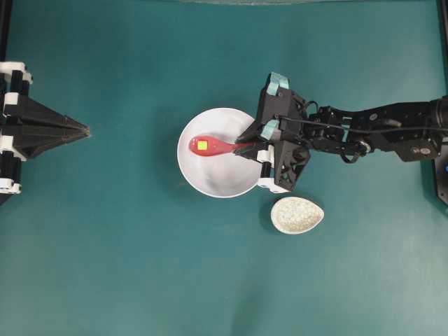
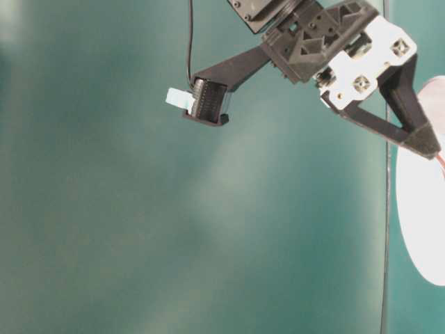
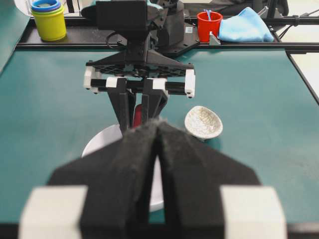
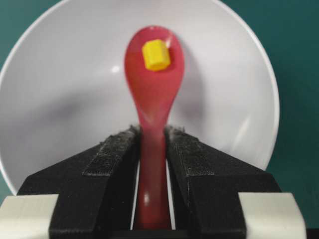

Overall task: Scoop the yellow hexagonal prism block from the bowl with a spoon using the right arm.
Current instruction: 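Lift the spoon carrying the yellow block out of the bowl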

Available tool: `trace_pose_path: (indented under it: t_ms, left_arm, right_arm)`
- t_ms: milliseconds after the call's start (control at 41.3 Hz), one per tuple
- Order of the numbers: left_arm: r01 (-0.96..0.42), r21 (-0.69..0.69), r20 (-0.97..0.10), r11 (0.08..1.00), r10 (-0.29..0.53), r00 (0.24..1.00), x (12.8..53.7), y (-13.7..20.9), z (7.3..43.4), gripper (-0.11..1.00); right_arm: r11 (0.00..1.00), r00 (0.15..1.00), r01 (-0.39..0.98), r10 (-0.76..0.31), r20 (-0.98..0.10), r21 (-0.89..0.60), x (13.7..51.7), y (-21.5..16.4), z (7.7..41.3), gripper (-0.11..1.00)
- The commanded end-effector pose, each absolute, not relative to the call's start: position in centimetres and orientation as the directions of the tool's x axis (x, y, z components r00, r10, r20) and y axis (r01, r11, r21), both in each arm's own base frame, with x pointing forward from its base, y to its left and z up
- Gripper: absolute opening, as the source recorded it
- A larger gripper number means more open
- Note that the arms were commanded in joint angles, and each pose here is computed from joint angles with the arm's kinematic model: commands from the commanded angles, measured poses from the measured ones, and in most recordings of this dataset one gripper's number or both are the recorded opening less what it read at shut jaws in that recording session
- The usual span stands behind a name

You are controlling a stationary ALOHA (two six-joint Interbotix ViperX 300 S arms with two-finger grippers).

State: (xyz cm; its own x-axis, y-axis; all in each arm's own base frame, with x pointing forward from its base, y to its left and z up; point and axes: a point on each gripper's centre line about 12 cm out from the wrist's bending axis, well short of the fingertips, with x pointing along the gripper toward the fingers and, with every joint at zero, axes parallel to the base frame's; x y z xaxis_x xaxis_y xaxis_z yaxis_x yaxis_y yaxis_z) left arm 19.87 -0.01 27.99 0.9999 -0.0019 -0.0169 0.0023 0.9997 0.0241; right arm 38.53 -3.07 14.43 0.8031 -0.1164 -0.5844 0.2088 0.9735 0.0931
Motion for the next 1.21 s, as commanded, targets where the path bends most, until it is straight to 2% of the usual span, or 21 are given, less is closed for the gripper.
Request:
trace_pose_path:
  t_ms: [0,363,824,1187]
  left_arm:
    - [0.001,0.029,0.009,1.0,-0.001,1.0,20.1,0.0,29.1,0.02]
    - [0.001,0.029,0.009,1.0,-0.001,1.0,20.1,0.0,29.1,0.02]
    - [0.001,0.029,0.009,1.0,-0.001,1.0,20.1,0.0,29.1,0.02]
    - [0.002,0.029,0.011,1.0,-0.003,1.0,20.1,0.0,29.1,0.02]
  right_arm:
    - [0.973,0.826,0.207,-0.119,-0.551,0.1,38.9,-3.1,15.7,0.24]
    - [0.973,0.824,0.208,-0.118,-0.554,0.103,37.7,-3.0,15.9,0.24]
    - [0.951,0.813,0.258,-0.119,-0.57,0.17,34.1,-2.8,15.6,0.24]
    - [0.952,0.829,0.246,-0.111,-0.548,0.18,32.3,-2.4,16.6,0.24]
